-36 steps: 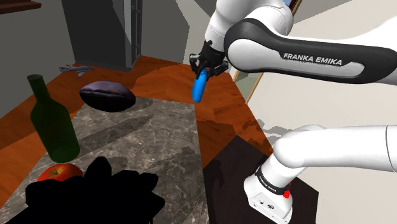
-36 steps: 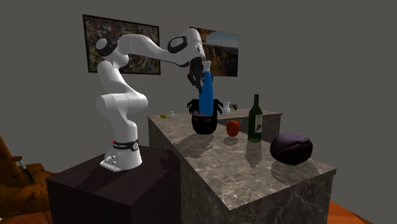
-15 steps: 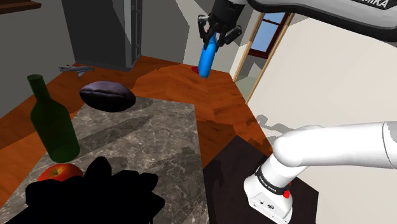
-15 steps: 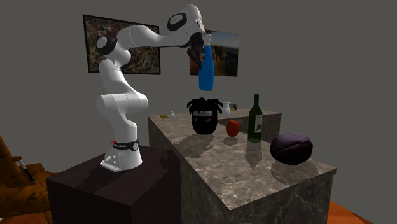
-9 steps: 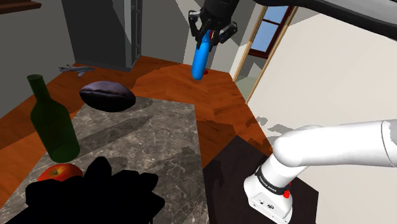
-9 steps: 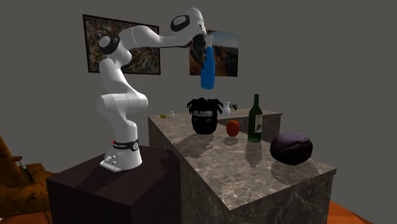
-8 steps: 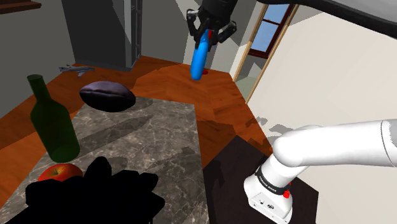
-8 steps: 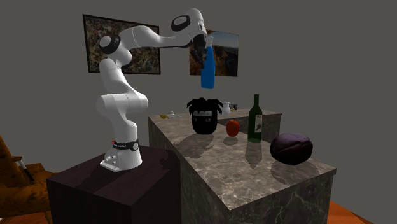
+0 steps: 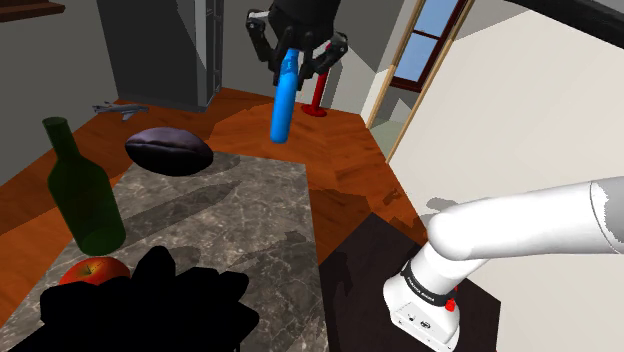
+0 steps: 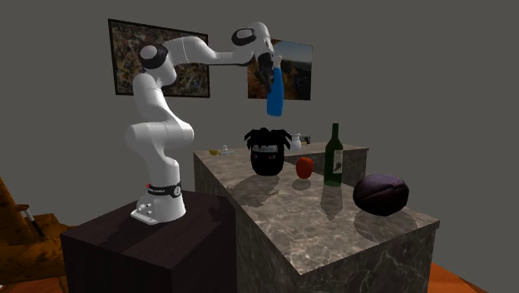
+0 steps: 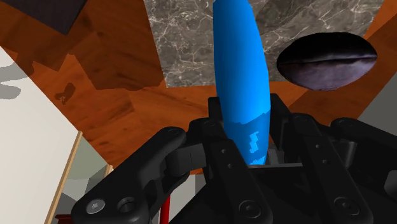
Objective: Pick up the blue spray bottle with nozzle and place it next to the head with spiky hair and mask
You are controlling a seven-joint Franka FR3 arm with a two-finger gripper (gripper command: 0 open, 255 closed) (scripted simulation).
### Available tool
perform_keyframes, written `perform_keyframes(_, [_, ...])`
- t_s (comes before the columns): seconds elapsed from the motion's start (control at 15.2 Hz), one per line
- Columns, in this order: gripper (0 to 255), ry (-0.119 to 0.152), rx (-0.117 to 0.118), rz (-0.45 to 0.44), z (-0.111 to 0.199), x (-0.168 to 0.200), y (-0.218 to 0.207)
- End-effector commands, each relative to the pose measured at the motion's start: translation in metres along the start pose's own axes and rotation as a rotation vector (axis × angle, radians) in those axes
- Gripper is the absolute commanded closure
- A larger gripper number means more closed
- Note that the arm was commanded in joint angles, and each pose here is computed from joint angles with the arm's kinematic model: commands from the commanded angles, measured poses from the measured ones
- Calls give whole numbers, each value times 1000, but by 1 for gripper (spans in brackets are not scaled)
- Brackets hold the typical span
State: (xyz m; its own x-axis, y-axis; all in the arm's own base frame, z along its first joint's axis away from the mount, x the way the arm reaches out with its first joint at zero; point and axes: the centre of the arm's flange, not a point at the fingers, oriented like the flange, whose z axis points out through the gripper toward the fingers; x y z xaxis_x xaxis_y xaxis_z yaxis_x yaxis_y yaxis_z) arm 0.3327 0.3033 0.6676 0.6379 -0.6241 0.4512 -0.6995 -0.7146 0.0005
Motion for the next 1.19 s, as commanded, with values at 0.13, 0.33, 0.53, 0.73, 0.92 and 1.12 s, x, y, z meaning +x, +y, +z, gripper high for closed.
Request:
perform_keyframes(0.13, [255, 0, 0, 1, -20, -41, -31])
perform_keyframes(0.33, [255, 0, 0, 1, -34, -69, -55])
perform_keyframes(0.53, [255, 0, 0, 1, -20, -77, -55])
perform_keyframes(0.73, [255, 0, 0, 1, -6, -84, -55])
perform_keyframes(0.92, [255, 0, 0, 1, 8, -91, -55])
perform_keyframes(1.12, [255, 0, 0, 1, 22, -98, -55])
